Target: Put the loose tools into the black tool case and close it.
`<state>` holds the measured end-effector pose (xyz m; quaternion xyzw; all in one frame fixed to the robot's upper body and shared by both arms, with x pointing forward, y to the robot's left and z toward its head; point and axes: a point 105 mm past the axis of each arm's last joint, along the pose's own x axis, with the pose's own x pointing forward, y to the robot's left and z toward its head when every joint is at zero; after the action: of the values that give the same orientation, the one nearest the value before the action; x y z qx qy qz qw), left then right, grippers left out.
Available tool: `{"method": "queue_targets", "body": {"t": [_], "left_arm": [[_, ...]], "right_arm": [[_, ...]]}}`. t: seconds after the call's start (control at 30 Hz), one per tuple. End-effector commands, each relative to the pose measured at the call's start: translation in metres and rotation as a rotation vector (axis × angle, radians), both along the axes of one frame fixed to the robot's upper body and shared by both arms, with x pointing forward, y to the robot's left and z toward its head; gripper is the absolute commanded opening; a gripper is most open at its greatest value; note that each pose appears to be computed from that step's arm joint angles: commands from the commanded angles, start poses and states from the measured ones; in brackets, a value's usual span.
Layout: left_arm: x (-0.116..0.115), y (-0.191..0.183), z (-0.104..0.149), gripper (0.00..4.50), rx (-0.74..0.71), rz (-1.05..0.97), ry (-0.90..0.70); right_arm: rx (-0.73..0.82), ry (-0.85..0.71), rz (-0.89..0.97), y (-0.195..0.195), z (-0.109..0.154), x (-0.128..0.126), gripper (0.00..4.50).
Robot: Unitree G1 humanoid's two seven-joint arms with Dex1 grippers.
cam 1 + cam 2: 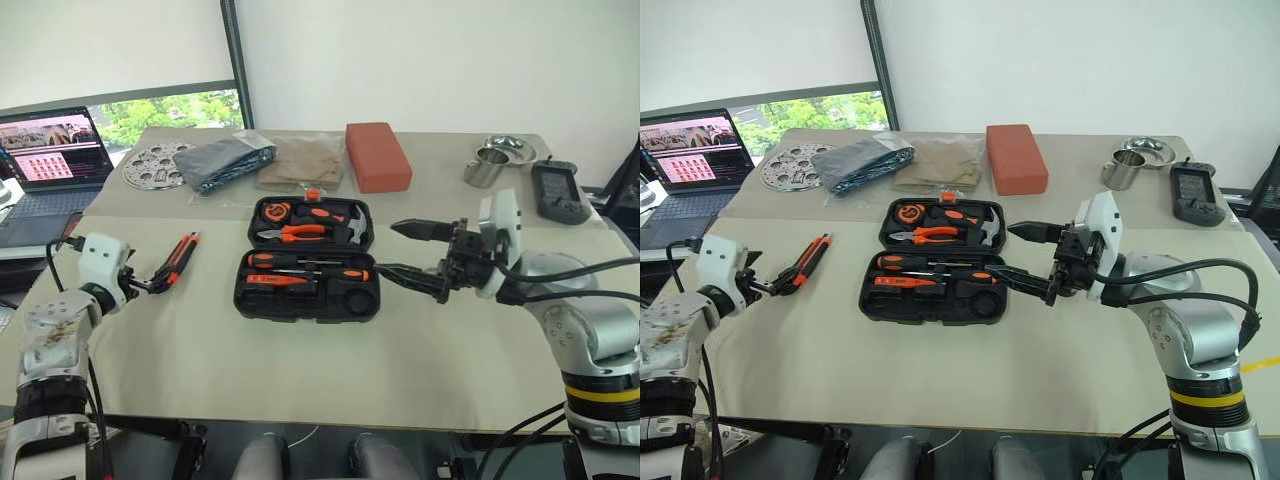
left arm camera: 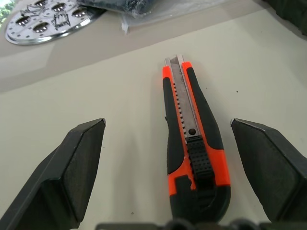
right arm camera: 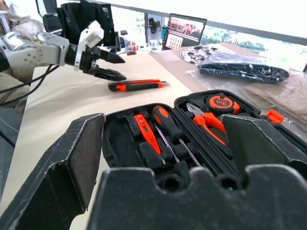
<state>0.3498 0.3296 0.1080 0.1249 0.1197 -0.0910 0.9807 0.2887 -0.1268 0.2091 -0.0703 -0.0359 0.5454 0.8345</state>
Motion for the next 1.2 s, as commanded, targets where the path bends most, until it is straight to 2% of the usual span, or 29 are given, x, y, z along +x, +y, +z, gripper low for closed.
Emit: {"method": "queue_targets", "body": {"t": [0.03, 0.23, 0.4, 0.5, 0.6, 0.63, 0.67, 0.8, 0.87, 1.03, 1.13, 1.2], "left_arm": [[0.008, 0.000, -0.007, 4.48, -0.008, 0.010, 0.046], [0.013, -0.001, -0.031, 4.48, 0.030, 0.002, 0.178], [0.013, -0.005, -0.042, 4.48, -0.022, 0.002, 0.249], [0.011, -0.009, -0.048, 3.72, -0.066, 0.001, 0.282], [0.011, -0.011, -0.049, 2.58, -0.106, 0.009, 0.277], [0.011, -0.011, -0.049, 2.37, -0.120, 0.015, 0.275], [0.011, -0.011, -0.049, 1.90, -0.138, 0.021, 0.271], [0.012, -0.012, -0.047, 1.80, -0.168, 0.030, 0.251], [0.017, -0.014, -0.032, 1.80, -0.163, 0.006, 0.173], [0.032, -0.040, 0.031, 1.80, -0.141, -0.178, -0.073], [0.033, -0.080, 0.080, 1.80, -0.147, -0.422, -0.220], [0.025, -0.106, 0.088, 1.80, -0.102, -0.584, -0.204]], "right_arm": [[0.012, -0.052, 0.017, -0.001, 0.013, -0.003, 4.50], [0.013, -0.059, 0.000, -0.005, 0.014, -0.005, 4.50], [0.011, -0.063, -0.008, -0.007, 0.014, -0.005, 4.50], [0.010, -0.067, -0.016, -0.009, 0.015, -0.004, 4.50], [0.009, -0.068, -0.019, -0.010, 0.014, -0.004, 4.50], [0.009, -0.068, -0.019, -0.010, 0.014, -0.004, 4.50], [0.009, -0.068, -0.020, -0.010, 0.014, -0.004, 4.50], [0.011, -0.068, -0.020, -0.010, 0.014, -0.004, 4.50], [0.008, -0.068, -0.020, -0.010, 0.013, -0.004, 4.50], [0.004, -0.065, -0.023, -0.012, 0.013, -0.004, 4.50], [0.000, -0.061, -0.025, -0.012, 0.011, -0.003, 4.50], [0.000, -0.061, -0.026, -0.012, 0.010, -0.003, 4.50]]}}
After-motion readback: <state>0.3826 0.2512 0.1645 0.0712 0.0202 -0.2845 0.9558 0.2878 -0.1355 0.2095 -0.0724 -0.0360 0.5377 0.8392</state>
